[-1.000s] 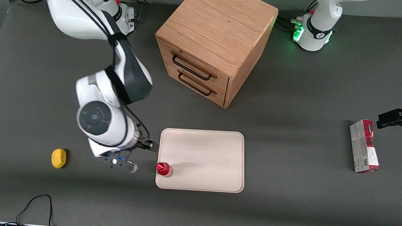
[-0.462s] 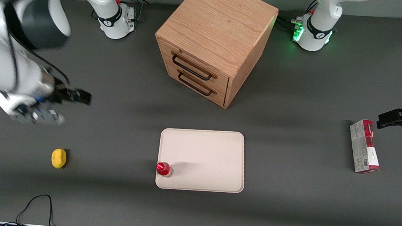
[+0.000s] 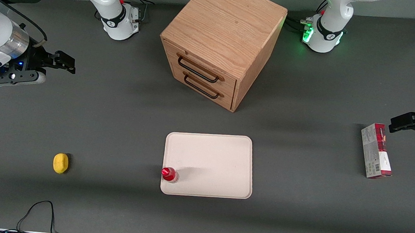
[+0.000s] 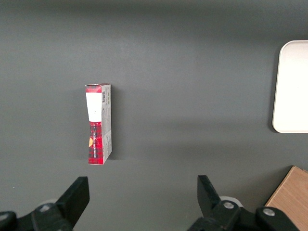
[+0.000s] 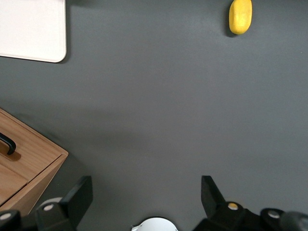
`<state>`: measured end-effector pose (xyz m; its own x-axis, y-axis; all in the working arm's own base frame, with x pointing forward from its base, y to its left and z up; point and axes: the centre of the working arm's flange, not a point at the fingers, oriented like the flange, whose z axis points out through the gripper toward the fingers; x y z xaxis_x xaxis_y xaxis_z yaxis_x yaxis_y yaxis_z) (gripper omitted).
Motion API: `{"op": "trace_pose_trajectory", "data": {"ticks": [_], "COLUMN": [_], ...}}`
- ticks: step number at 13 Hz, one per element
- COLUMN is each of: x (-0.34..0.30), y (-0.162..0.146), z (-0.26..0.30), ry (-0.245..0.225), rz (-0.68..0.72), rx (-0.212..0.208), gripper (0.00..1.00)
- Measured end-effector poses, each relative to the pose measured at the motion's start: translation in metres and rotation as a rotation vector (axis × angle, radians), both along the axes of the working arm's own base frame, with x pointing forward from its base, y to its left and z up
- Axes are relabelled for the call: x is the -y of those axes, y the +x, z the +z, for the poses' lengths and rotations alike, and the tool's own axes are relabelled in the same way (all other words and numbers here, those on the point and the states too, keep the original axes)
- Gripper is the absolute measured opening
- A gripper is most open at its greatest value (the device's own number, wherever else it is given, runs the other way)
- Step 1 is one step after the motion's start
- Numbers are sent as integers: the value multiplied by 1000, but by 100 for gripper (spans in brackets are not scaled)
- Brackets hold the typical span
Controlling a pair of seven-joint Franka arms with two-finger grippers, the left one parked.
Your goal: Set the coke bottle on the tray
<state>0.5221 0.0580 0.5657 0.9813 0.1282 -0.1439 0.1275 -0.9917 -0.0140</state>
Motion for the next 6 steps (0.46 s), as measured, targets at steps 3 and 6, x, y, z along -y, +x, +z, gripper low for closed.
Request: {"op": "trace_pose_trajectory", "data": {"ticks": [3, 6], "x": [-5, 6], "y": [-3, -5], "z": [6, 14], "ry": [-1, 18], "rz": [9, -14], "rx": [-14, -34], "gripper": [100, 100]}}
